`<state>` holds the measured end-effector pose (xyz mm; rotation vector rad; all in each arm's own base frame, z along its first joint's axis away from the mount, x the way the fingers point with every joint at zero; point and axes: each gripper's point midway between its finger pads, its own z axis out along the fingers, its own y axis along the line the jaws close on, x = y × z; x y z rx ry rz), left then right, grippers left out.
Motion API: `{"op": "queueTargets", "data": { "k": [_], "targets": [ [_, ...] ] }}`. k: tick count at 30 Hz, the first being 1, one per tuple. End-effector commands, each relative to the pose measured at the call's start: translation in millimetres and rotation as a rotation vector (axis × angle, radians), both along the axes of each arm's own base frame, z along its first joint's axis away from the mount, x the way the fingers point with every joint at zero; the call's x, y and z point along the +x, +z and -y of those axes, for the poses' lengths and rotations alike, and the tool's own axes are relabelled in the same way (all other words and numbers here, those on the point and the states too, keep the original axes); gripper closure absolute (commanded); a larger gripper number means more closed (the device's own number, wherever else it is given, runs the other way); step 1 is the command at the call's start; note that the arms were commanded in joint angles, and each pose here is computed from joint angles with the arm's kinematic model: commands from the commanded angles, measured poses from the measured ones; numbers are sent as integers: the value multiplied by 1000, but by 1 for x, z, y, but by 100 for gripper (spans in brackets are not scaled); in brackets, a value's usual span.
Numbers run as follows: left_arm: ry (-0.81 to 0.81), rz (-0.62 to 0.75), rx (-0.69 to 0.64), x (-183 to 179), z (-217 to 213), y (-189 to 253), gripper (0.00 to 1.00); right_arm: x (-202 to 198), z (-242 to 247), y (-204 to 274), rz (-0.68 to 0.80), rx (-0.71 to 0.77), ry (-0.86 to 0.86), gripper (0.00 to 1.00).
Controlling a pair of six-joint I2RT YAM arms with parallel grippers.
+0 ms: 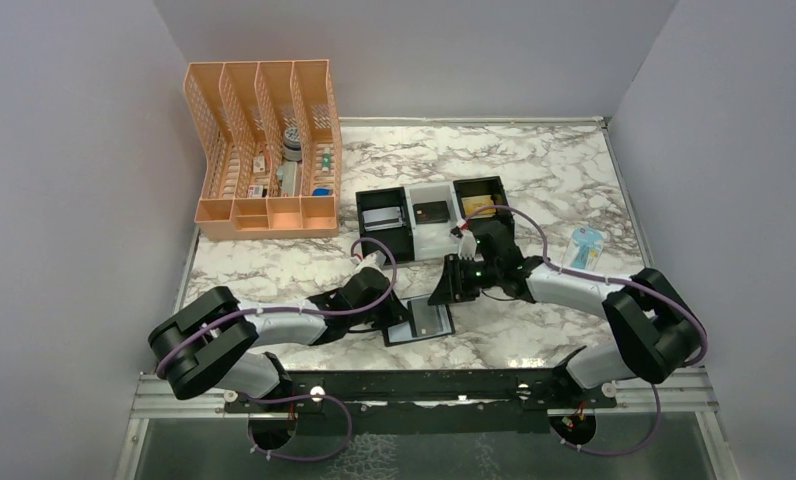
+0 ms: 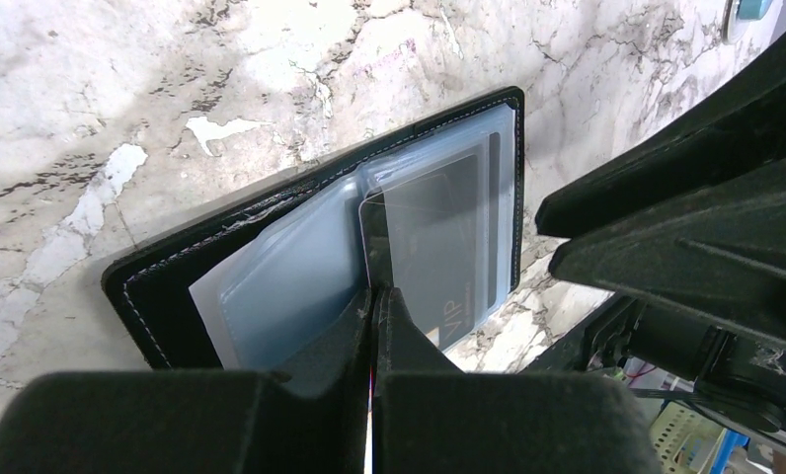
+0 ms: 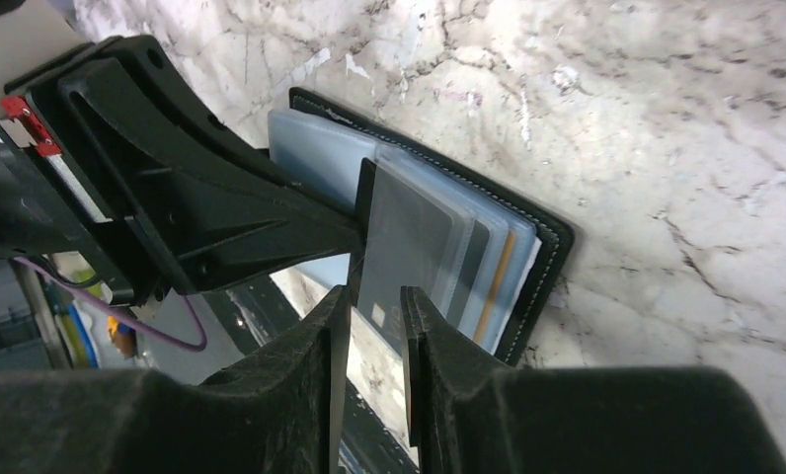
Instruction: Take the credit cards out of the card holder
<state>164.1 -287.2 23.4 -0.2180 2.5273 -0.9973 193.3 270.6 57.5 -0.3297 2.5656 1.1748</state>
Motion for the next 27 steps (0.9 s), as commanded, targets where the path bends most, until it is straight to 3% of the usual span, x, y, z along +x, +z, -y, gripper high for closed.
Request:
{"op": "queueTargets", "data": {
  "k": [1,16,21,27],
  "targets": [
    [15,3,69,-1,-14,-9,100,-14,-11,0,-40,74,72,74],
    [0,21,117,-4,-26,-7,99,-22,24,-70,-145,-142,-89,75],
    [-9,4,23,-9,-17,-7,84,-29,24,-77,-174,-131,-88,77],
    [-16,-42,3,-14,-12,-14,77,-27,23,-76,-173,-124,-93,77]
  ]
}}
